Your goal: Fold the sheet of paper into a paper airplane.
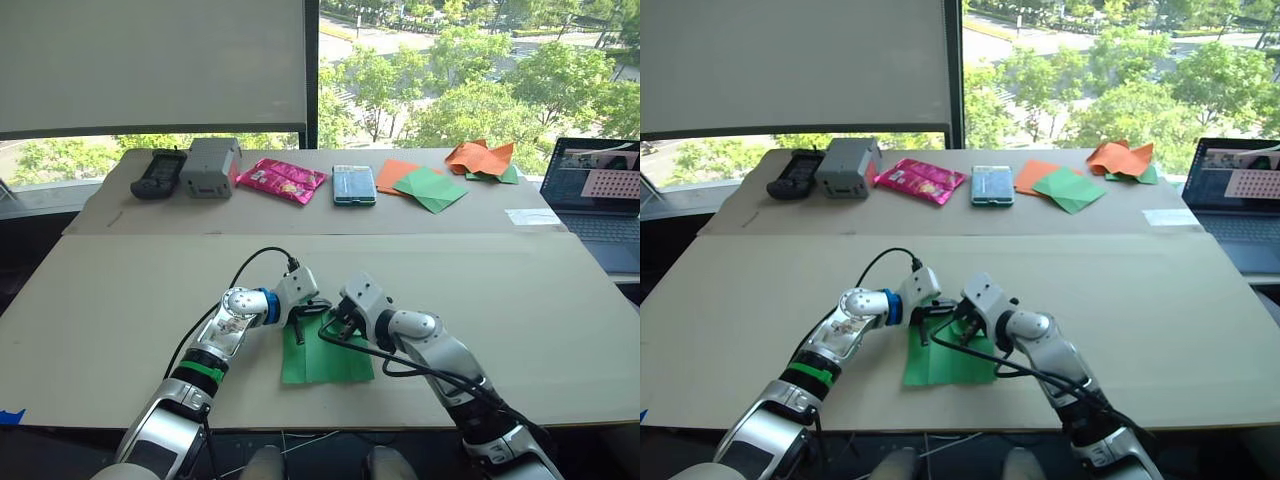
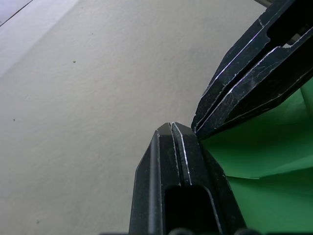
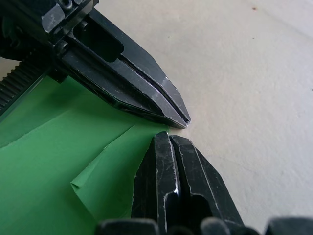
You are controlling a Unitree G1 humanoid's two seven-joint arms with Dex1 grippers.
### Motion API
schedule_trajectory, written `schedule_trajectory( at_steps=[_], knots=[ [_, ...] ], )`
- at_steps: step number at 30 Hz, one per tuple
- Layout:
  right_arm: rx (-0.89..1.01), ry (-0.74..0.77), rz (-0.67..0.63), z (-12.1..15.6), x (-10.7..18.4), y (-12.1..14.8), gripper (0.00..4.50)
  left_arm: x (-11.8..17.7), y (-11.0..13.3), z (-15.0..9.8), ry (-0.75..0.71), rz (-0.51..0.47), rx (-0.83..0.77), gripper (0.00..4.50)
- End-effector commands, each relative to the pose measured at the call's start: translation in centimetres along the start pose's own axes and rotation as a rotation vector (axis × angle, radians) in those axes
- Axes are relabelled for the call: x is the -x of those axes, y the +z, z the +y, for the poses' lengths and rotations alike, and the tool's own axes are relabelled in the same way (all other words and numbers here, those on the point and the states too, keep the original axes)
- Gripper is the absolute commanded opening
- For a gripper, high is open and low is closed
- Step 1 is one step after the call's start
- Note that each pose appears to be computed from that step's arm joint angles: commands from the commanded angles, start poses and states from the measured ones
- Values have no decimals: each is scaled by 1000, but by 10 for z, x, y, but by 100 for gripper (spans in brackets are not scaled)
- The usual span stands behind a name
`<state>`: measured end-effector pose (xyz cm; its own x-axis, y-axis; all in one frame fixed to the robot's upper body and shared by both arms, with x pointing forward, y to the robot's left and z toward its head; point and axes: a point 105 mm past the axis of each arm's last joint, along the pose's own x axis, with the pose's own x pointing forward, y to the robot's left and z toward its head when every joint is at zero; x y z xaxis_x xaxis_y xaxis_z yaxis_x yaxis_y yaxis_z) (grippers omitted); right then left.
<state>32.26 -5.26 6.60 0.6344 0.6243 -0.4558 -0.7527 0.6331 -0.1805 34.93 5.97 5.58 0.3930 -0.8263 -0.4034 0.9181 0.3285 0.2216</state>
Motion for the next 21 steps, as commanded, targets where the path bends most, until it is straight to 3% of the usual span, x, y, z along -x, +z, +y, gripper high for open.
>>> schedule_trajectory(
  at_steps=[1,21],
  knots=[
    [-3,1,75,5,5,-22,1,1,-26,-11,-29,92,19,0],
    [-36,-32,152,11,31,-51,1,1,-29,-10,-31,101,9,0]
  ],
)
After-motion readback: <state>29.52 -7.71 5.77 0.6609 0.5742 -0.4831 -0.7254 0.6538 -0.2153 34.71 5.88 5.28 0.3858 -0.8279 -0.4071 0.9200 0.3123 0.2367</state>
